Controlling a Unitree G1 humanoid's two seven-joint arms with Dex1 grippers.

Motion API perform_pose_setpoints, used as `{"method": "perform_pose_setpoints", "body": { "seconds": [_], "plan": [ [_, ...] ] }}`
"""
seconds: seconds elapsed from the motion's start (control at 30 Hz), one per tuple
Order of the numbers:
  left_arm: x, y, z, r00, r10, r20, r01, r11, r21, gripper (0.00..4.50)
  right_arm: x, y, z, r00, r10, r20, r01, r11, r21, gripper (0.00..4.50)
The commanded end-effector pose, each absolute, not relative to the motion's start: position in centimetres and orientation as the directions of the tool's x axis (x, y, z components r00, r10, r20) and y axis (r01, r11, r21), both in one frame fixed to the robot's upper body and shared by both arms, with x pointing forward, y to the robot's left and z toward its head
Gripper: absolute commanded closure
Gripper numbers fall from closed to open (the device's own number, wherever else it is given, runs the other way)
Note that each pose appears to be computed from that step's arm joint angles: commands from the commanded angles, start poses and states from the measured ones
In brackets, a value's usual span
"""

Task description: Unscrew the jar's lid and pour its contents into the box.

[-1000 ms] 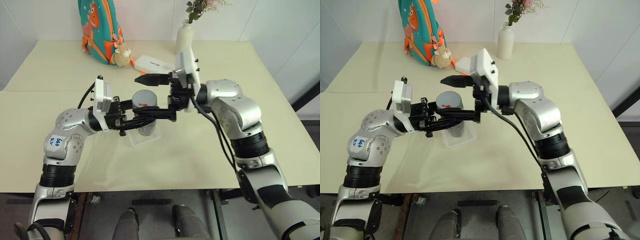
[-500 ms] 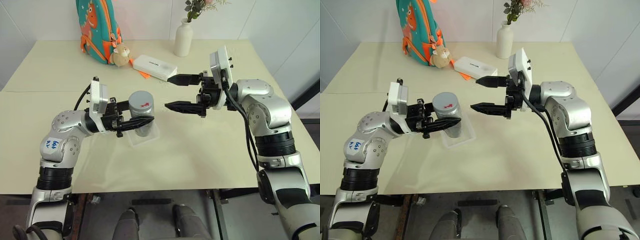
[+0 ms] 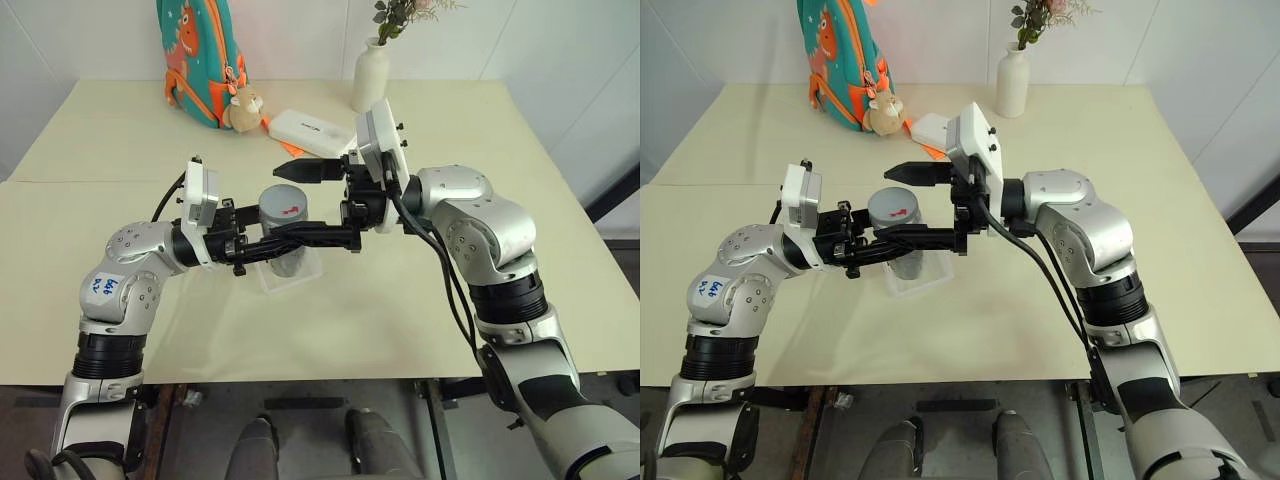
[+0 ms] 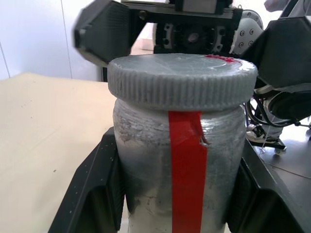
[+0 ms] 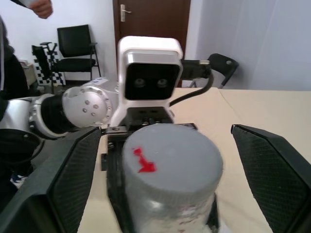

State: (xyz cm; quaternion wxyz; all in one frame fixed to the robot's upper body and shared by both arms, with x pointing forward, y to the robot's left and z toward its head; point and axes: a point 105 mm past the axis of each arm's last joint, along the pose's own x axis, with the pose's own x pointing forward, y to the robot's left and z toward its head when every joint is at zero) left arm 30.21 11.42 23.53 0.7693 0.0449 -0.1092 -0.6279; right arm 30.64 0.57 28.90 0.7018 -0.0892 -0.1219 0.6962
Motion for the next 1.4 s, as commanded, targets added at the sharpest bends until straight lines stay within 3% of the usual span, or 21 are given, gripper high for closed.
{"method": "perform_pose_setpoints", "body": {
  "seconds": [0.03, 0.33, 0.67, 0.9, 1.03, 1.4],
  "plan": [
    [29.4, 10.7, 25.0, 0.136, -0.982, 0.133, 0.949, 0.168, 0.268, 2.30, 30.7, 1.8, 30.1, 0.002, 0.997, 0.076, -0.939, 0.028, -0.342, 0.02],
    [29.3, 10.5, 25.2, 0.127, -0.982, 0.142, 0.940, 0.164, 0.298, 2.30, 32.0, 1.4, 29.9, 0.033, 0.996, 0.085, -0.949, 0.058, -0.309, 0.02],
    [29.3, 10.9, 25.3, 0.138, -0.978, 0.159, 0.939, 0.181, 0.293, 2.30, 36.0, -5.7, 29.2, 0.235, 0.971, 0.041, -0.929, 0.237, -0.284, 0.02],
    [29.2, 11.3, 25.2, 0.138, -0.979, 0.148, 0.927, 0.181, 0.330, 2.30, 36.4, -8.7, 30.0, 0.287, 0.957, 0.053, -0.919, 0.290, -0.266, 0.02],
    [29.5, 11.6, 25.3, 0.145, -0.978, 0.150, 0.916, 0.190, 0.353, 2.30, 35.4, -8.3, 30.7, 0.238, 0.968, 0.077, -0.936, 0.250, -0.248, 0.02],
    [29.7, 11.2, 25.4, 0.141, -0.977, 0.161, 0.912, 0.192, 0.362, 2.30, 30.1, -2.3, 31.6, -0.015, 0.992, 0.124, -0.973, 0.014, -0.231, 0.02]
  ]
}}
